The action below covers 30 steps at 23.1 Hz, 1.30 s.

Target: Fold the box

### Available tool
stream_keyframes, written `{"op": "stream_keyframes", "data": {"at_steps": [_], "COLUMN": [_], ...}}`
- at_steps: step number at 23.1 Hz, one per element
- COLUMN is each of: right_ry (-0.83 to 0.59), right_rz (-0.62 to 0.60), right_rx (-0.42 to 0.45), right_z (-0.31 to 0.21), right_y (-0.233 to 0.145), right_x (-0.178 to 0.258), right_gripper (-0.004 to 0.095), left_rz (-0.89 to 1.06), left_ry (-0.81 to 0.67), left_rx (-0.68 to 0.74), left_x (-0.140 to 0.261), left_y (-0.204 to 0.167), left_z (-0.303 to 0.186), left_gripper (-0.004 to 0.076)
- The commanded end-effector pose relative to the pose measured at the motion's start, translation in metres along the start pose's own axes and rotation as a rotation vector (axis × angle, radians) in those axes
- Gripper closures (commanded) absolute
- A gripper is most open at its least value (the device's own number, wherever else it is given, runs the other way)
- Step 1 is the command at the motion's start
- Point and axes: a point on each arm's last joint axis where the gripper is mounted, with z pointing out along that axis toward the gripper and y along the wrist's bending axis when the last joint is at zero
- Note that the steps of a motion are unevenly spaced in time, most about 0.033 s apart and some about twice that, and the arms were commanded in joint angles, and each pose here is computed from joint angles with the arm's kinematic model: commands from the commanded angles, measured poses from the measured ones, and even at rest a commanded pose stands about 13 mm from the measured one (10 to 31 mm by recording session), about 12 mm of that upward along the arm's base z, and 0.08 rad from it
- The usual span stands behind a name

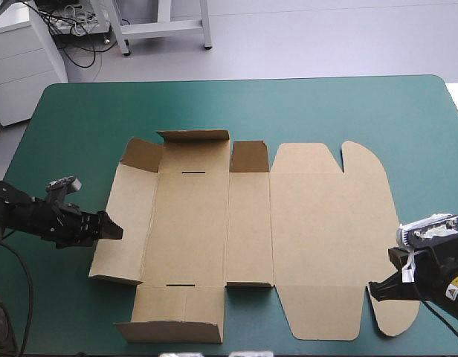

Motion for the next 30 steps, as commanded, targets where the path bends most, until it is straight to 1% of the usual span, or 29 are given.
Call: {"op": "stream_keyframes", "data": {"at_steps": [1,4,9,14,17,19,20,21,23,24,30], "right_ry": [-0.075,-0.076,-0.074,-0.074,-0.074,-0.074,-0.074,-0.074,-0.073,-0.073,-0.072], "right_rz": [0.006,0.008,0.008,0.008,0.008,0.008,0.008,0.008,0.011,0.012,0.014], "right_rx": [-0.011,-0.015,-0.015,-0.015,-0.015,-0.015,-0.015,-0.015,-0.021,-0.022,-0.025], "right_z": [-0.005,-0.005,-0.005,-0.005,-0.005,-0.005,-0.005,-0.005,-0.005,-0.005,-0.005], "right_y": [0.001,0.001,0.001,0.001,0.001,0.001,0.001,0.001,0.002,0.002,0.002], "right_x": [-0.010,-0.010,-0.009,-0.009,-0.009,-0.009,-0.009,-0.009,-0.009,-0.009,-0.009], "right_gripper": [0.0912,0.0912,0.0912,0.0912,0.0912,0.0912,0.0912,0.0912,0.0912,0.0912,0.0912], "left_rz": [0.043,0.042,0.025,0.017,-0.008,-0.025,-0.049,-0.068,-0.095,-0.097,-0.096], "left_ry": [0.034,0.095,0.118,0.142,0.133,0.127,0.116,0.108,0.085,0.084,0.097], "left_rx": [0.087,0.117,0.172,0.193,0.177,0.165,0.150,0.142,0.135,0.137,0.147], "left_x": [0.000,-0.005,-0.009,-0.007,-0.003,0.000,0.001,0.001,-0.002,-0.002,-0.001], "left_y": [-0.019,-0.020,-0.023,-0.025,-0.020,-0.018,-0.016,-0.015,-0.014,-0.014,-0.015], "left_z": [-0.002,0.014,0.024,0.033,0.040,0.045,0.047,0.048,0.048,0.048,0.048], "left_gripper": [0.0120,0.0120,0.0120,0.0120,0.0125,0.0201,0.0326,0.0406,0.0703,0.0757,0.0756]}}
